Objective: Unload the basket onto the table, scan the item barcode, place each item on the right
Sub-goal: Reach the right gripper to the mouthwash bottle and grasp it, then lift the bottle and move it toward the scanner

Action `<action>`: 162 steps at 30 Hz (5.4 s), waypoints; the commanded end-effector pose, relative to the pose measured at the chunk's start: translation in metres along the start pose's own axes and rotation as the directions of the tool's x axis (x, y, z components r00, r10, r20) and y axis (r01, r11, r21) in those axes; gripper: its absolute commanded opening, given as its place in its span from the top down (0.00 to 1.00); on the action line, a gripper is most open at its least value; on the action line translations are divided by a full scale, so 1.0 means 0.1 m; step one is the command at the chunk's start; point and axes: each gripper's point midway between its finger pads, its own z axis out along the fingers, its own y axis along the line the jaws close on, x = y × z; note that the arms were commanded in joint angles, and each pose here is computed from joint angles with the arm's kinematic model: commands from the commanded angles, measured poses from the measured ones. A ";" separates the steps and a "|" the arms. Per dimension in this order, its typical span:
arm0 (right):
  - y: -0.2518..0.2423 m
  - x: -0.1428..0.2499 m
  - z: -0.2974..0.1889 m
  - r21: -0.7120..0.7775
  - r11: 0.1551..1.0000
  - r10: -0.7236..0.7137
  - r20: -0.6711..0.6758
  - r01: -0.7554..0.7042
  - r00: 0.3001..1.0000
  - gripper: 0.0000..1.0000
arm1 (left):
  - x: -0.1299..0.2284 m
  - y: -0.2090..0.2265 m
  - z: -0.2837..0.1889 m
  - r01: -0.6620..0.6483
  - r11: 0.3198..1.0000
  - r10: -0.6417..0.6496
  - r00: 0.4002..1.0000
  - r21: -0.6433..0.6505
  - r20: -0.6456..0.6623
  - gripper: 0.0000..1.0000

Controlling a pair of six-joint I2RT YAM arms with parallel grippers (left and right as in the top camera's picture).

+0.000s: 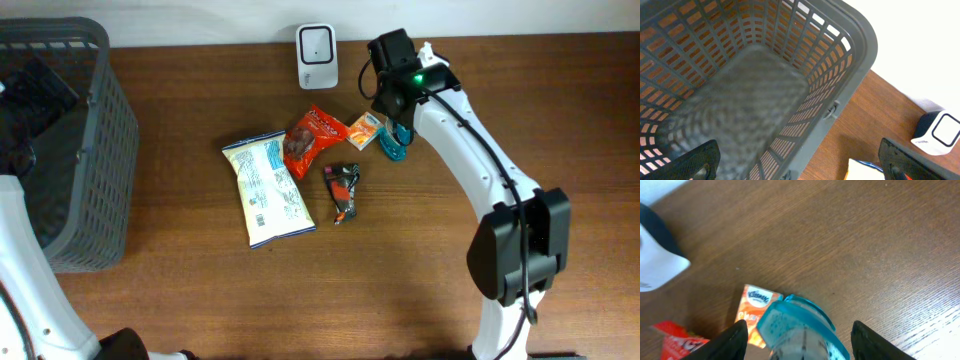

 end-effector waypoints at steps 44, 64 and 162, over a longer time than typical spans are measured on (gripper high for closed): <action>0.54 0.57 -0.59 -0.372 0.635 -0.747 -0.072 0.677 0.661 0.83 | -0.04 0.01 -0.02 0.012 1.000 -0.012 1.000 -0.005 0.014 0.01; 0.12 0.33 -0.51 -0.180 0.769 -0.639 -0.188 0.613 0.746 0.10 | -0.04 0.01 -0.02 0.012 1.000 -0.012 1.000 -0.005 0.014 0.01; -0.55 0.77 -0.72 -0.159 0.821 -0.547 -0.492 0.548 0.677 0.01 | -0.04 0.01 -0.02 0.012 1.000 -0.012 1.000 -0.005 0.014 0.01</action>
